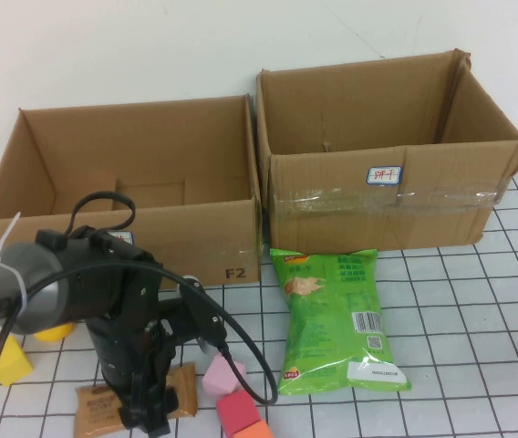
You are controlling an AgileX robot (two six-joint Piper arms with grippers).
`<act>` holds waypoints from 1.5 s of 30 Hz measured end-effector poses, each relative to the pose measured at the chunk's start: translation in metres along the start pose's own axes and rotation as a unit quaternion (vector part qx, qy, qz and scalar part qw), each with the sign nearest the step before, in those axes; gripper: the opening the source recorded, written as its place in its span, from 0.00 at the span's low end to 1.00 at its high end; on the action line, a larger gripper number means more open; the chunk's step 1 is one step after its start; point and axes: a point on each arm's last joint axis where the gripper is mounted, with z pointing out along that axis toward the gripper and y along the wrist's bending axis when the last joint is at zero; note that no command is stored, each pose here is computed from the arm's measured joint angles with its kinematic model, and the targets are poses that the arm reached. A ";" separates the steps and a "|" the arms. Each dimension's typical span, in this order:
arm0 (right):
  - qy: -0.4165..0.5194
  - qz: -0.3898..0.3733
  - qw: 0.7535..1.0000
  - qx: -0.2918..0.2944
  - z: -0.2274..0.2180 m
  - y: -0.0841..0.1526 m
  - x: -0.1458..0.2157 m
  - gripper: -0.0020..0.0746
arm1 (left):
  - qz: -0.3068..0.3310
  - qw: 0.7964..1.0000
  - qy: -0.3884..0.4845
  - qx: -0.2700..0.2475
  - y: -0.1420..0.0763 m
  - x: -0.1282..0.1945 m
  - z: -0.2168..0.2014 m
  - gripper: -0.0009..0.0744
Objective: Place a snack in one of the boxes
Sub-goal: Pick up the biscuit, then place the biscuit in the biscuit box
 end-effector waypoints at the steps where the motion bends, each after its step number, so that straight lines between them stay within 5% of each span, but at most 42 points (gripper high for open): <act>1: -0.001 0.001 1.000 0.000 0.000 0.000 0.000 0.03 | -0.004 1.000 0.000 0.000 0.000 0.000 0.000 0.62; 7: -0.002 0.002 1.000 -0.001 0.000 0.000 0.000 0.02 | -0.013 1.000 -0.019 -0.009 0.002 -0.002 -0.017 0.62; 18: -0.002 0.003 1.000 -0.001 0.000 0.000 0.000 0.02 | -0.095 0.975 -0.195 -0.041 0.018 -0.033 -0.128 0.62; 27: -0.002 0.003 1.000 -0.001 0.000 0.000 0.000 0.02 | -0.178 0.896 -0.406 0.025 0.023 -0.069 -0.203 0.62; 35: -0.006 0.005 1.000 0.004 0.000 -0.001 -0.001 0.02 | -0.225 0.809 -0.543 0.002 0.040 -0.088 -0.231 0.62; 45: -0.012 0.009 1.000 0.009 0.000 -0.002 -0.002 0.03 | -0.237 0.773 -0.588 -0.013 0.080 -0.142 -0.207 0.62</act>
